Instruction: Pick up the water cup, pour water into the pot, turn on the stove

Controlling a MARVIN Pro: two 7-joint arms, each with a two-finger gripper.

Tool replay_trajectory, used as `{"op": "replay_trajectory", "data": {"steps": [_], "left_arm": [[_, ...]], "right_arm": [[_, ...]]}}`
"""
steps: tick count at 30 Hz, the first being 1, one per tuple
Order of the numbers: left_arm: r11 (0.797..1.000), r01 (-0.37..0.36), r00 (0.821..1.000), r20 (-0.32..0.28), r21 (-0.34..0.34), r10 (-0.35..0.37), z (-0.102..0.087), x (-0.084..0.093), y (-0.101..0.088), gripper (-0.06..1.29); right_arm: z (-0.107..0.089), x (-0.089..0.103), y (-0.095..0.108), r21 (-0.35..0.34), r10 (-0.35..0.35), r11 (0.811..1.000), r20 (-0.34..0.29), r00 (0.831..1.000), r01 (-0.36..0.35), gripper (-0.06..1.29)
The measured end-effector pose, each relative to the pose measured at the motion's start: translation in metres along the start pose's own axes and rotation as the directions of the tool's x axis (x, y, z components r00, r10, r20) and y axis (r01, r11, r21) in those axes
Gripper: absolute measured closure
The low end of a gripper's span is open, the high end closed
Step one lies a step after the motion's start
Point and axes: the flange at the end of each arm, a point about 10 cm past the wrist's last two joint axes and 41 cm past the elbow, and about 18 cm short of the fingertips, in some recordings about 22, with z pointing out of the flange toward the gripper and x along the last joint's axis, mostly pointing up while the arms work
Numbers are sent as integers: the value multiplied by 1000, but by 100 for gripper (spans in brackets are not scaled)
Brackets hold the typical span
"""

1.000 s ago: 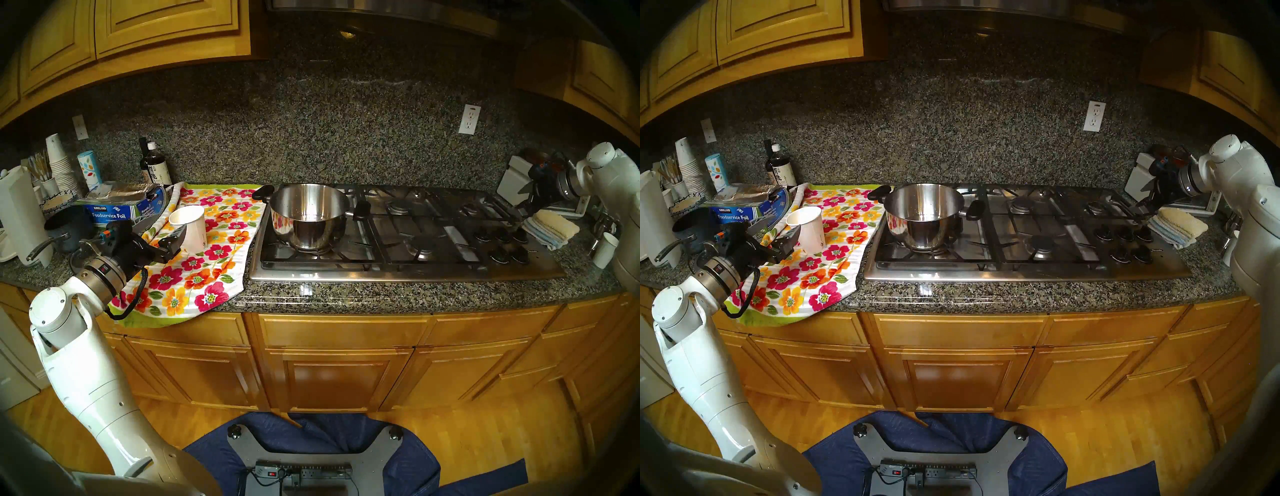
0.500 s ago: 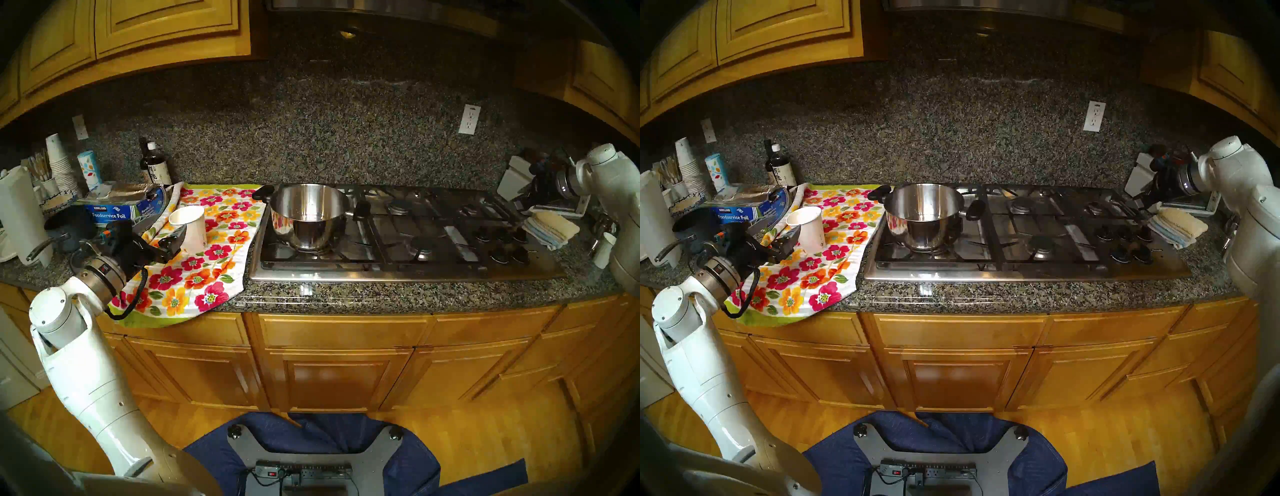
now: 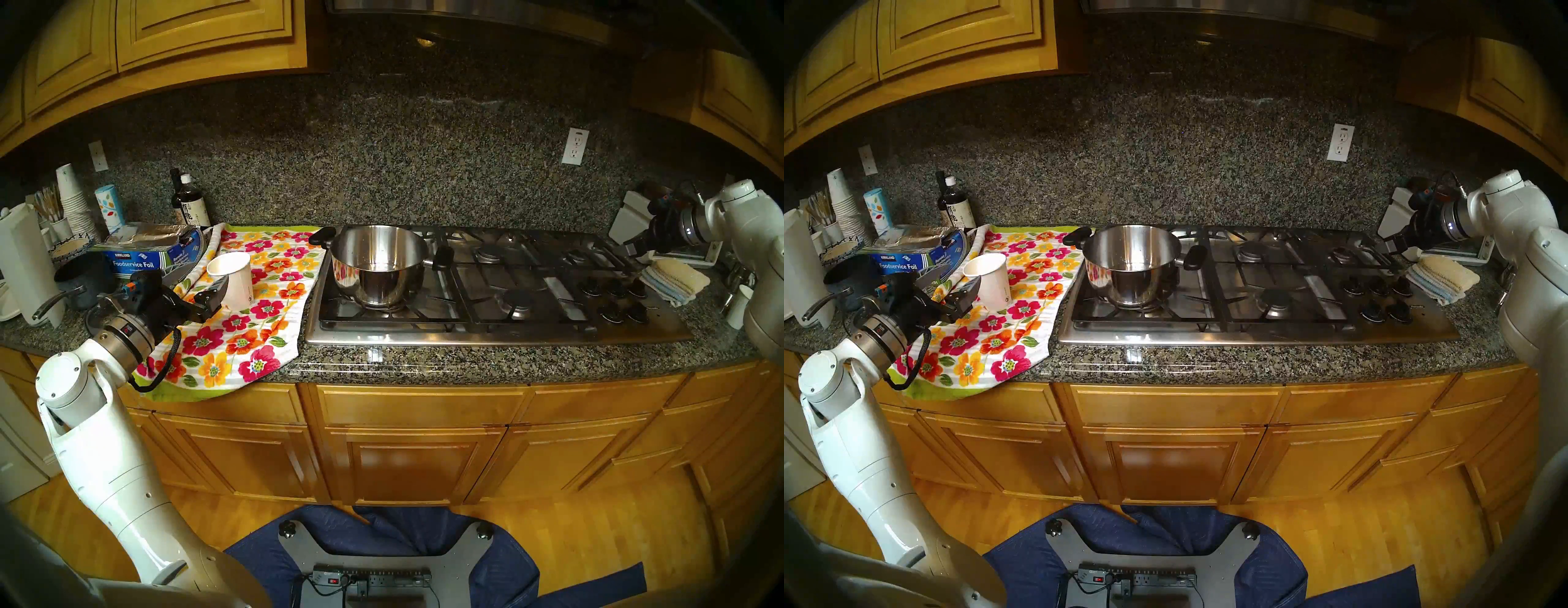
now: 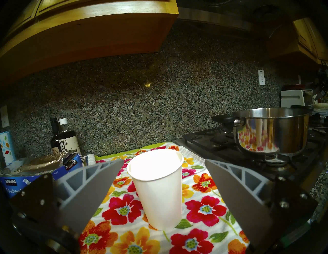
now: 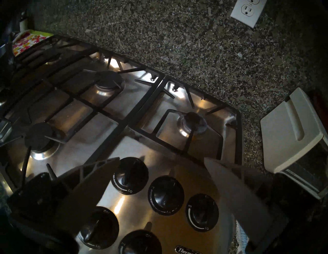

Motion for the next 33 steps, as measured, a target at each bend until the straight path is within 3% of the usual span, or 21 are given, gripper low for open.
{"op": "replay_trajectory", "data": {"steps": [14, 33], "left_arm": [[1000, -1, 1000, 0, 0, 1, 0, 0, 0, 0], [1000, -2, 1000, 1, -1, 2, 0, 0, 0, 0]], "right_arm": [[5, -6, -5, 39, 94, 995, 23, 995, -94, -1], [18, -16, -5, -33, 202, 979, 78, 976, -200, -1]]}}
